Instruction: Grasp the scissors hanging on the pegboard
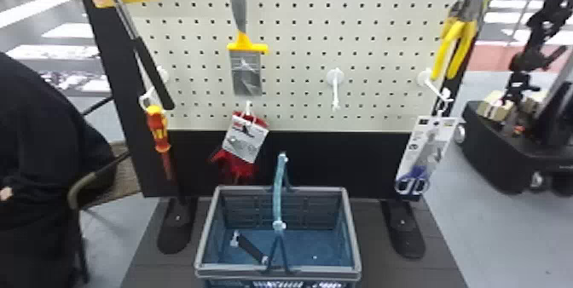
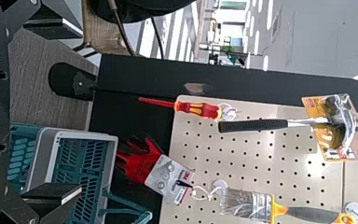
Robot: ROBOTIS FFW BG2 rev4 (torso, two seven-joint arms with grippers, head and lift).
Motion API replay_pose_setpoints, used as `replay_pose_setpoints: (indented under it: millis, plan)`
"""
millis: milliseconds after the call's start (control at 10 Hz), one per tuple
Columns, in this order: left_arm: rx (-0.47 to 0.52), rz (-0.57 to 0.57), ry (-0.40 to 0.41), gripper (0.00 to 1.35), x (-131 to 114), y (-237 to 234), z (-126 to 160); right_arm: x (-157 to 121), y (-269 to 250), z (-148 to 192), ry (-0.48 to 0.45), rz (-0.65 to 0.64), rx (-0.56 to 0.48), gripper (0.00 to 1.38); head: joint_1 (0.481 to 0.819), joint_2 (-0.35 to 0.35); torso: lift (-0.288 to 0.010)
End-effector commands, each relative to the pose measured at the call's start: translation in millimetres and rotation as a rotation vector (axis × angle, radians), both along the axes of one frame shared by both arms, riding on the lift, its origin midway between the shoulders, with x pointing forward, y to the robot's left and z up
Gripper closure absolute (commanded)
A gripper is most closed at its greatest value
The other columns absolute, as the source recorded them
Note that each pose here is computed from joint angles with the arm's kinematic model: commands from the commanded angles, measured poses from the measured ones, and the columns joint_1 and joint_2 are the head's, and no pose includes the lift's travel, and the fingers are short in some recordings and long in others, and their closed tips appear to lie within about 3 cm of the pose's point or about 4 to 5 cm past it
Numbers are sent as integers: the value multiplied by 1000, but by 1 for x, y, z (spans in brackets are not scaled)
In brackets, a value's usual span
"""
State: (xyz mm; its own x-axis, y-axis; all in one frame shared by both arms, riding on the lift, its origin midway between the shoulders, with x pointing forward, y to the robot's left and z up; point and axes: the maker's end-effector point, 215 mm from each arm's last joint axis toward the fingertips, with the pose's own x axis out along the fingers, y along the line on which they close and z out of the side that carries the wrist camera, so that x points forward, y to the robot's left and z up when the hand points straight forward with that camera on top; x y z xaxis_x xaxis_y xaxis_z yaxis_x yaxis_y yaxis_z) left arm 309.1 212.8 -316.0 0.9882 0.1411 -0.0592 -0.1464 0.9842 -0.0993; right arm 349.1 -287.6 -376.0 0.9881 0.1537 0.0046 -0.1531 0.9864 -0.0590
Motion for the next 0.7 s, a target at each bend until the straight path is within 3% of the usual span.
replay_pose_setpoints:
  millis: [0, 600]
  plan:
    - [1, 1, 1, 142, 0, 1, -1, 1, 0, 2, -5, 0, -1, 182, 549, 0, -100]
    - [-1, 3, 3, 142, -1, 1, -1, 6, -1, -2, 2, -4, 7, 180, 549, 0, -100]
